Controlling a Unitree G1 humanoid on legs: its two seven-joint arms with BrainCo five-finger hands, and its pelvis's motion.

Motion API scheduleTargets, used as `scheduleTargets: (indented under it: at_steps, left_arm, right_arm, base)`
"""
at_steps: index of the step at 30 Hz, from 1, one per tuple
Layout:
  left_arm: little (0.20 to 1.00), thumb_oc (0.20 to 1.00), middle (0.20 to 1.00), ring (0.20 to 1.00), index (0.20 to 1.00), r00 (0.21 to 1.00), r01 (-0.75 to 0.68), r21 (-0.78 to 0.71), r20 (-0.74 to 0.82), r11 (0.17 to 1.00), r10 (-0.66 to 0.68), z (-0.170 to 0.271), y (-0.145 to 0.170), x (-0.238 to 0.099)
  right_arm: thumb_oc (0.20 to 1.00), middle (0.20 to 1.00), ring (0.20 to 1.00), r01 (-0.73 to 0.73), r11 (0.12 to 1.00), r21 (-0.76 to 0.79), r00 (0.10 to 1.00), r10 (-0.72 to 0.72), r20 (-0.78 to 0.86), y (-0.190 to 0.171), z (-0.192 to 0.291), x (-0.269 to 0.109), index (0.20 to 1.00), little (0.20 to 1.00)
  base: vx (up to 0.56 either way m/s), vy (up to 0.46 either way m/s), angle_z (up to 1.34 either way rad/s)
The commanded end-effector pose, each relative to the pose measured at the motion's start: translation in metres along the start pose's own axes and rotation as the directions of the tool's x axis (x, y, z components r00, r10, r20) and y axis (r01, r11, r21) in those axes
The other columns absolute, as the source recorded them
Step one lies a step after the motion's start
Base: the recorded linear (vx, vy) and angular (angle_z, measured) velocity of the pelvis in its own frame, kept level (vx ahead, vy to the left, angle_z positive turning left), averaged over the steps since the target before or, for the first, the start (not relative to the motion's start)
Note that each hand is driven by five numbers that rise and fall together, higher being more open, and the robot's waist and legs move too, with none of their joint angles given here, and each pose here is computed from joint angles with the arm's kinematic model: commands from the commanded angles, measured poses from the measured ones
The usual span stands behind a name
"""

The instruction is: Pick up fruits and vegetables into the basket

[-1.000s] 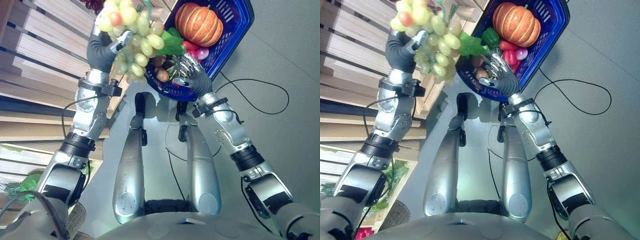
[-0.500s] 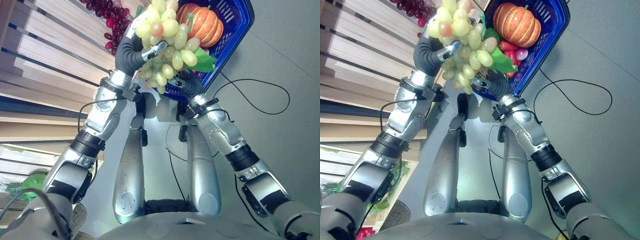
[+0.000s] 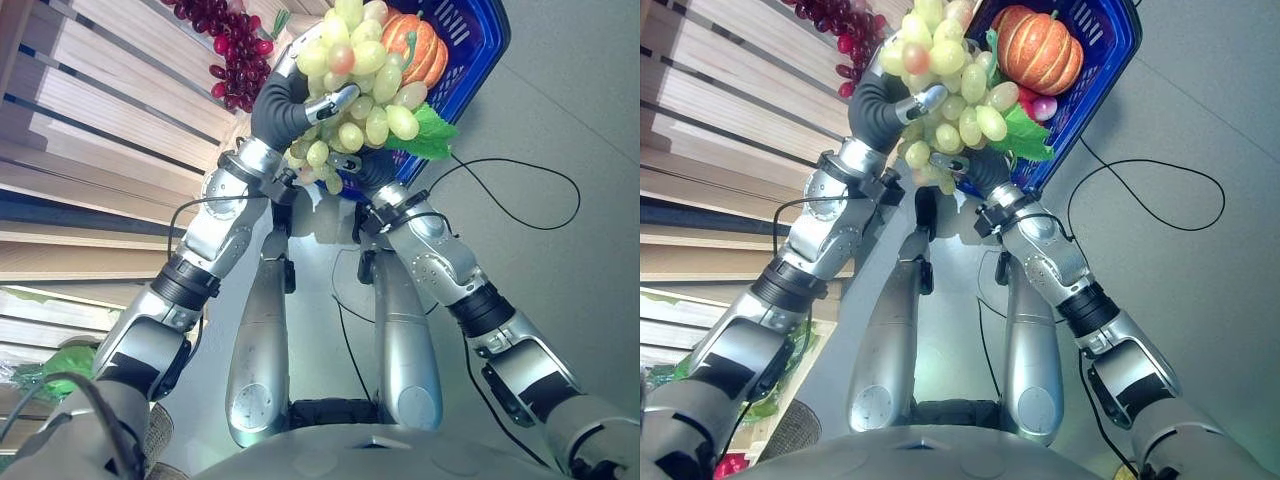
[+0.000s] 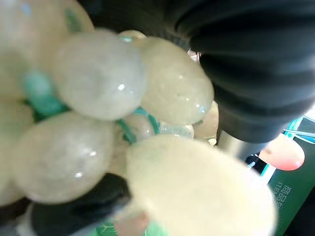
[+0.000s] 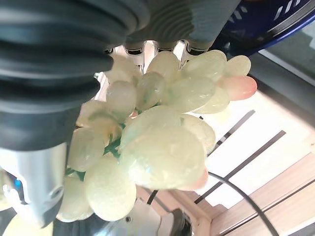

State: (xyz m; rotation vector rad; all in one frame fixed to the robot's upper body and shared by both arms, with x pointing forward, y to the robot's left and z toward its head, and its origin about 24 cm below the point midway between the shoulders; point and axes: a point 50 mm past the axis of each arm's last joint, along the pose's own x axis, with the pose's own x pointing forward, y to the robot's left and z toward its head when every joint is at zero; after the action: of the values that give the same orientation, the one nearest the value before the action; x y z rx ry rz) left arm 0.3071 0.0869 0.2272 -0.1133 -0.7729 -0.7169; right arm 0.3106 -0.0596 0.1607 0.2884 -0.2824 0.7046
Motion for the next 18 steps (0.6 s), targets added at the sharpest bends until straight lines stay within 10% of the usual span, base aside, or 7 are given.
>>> scheduleTargets:
  at_steps: [1, 3, 4, 5, 12, 15, 18]
  left_arm:
    - [0.2, 0.2, 0.2, 0.2, 0.2, 0.962, 0.202, -0.064, 0.201, 0.977, -0.185, 0.0306, -0.0452, 0.0169]
    - [0.2, 0.2, 0.2, 0.2, 0.2, 0.963, 0.201, -0.065, 0.197, 0.977, -0.185, 0.0296, -0.0464, 0.0171]
    - [0.2, 0.2, 0.2, 0.2, 0.2, 0.963, 0.202, -0.071, 0.194, 0.977, -0.186, 0.0288, -0.0468, 0.0173]
    - [0.2, 0.2, 0.2, 0.2, 0.2, 0.964, 0.202, -0.071, 0.189, 0.977, -0.186, 0.0277, -0.0477, 0.0175]
    - [0.2, 0.2, 0.2, 0.2, 0.2, 0.977, 0.147, -0.057, 0.167, 0.988, -0.135, 0.0237, -0.0448, 0.015]
    - [0.953, 0.953, 0.953, 0.953, 0.953, 0.982, 0.11, -0.045, 0.159, 0.993, -0.101, 0.0216, -0.0423, 0.0131]
    - [1.0, 1.0, 1.0, 1.0, 1.0, 0.985, 0.091, -0.042, 0.15, 0.995, -0.084, 0.021, -0.0406, 0.0118]
  right_arm:
    - [1.0, 1.0, 1.0, -0.166, 0.984, 0.061, 0.972, 0.153, 0.176, 0.0352, 0.0312, 0.0119, 1.0, 1.0]
    - [0.84, 0.84, 0.84, -0.173, 0.983, 0.063, 0.97, 0.159, 0.186, 0.0369, 0.0327, 0.0125, 0.84, 0.84]
    - [0.36, 0.36, 0.36, -0.177, 0.982, 0.064, 0.968, 0.162, 0.19, 0.0375, 0.0333, 0.013, 0.36, 0.36]
    - [0.2, 0.2, 0.2, -0.19, 0.98, 0.065, 0.964, 0.174, 0.201, 0.0387, 0.0345, 0.0134, 0.2, 0.2]
    - [0.2, 0.2, 0.2, -0.177, 0.982, 0.073, 0.964, 0.157, 0.214, 0.0366, 0.0352, 0.013, 0.2, 0.2]
    - [0.2, 0.2, 0.2, -0.178, 0.981, 0.078, 0.964, 0.158, 0.215, 0.036, 0.0341, 0.0123, 0.2, 0.2]
    - [0.2, 0.2, 0.2, -0.183, 0.98, 0.08, 0.963, 0.162, 0.217, 0.036, 0.0342, 0.0115, 0.2, 0.2]
  base:
    - [0.0, 0.0, 0.0]
    - [0.0, 0.0, 0.0]
    - [0.0, 0.0, 0.0]
    - [0.0, 0.0, 0.0]
    - [0.0, 0.0, 0.0]
    - [0.0, 0.0, 0.0]
    - [0.0, 0.0, 0.0]
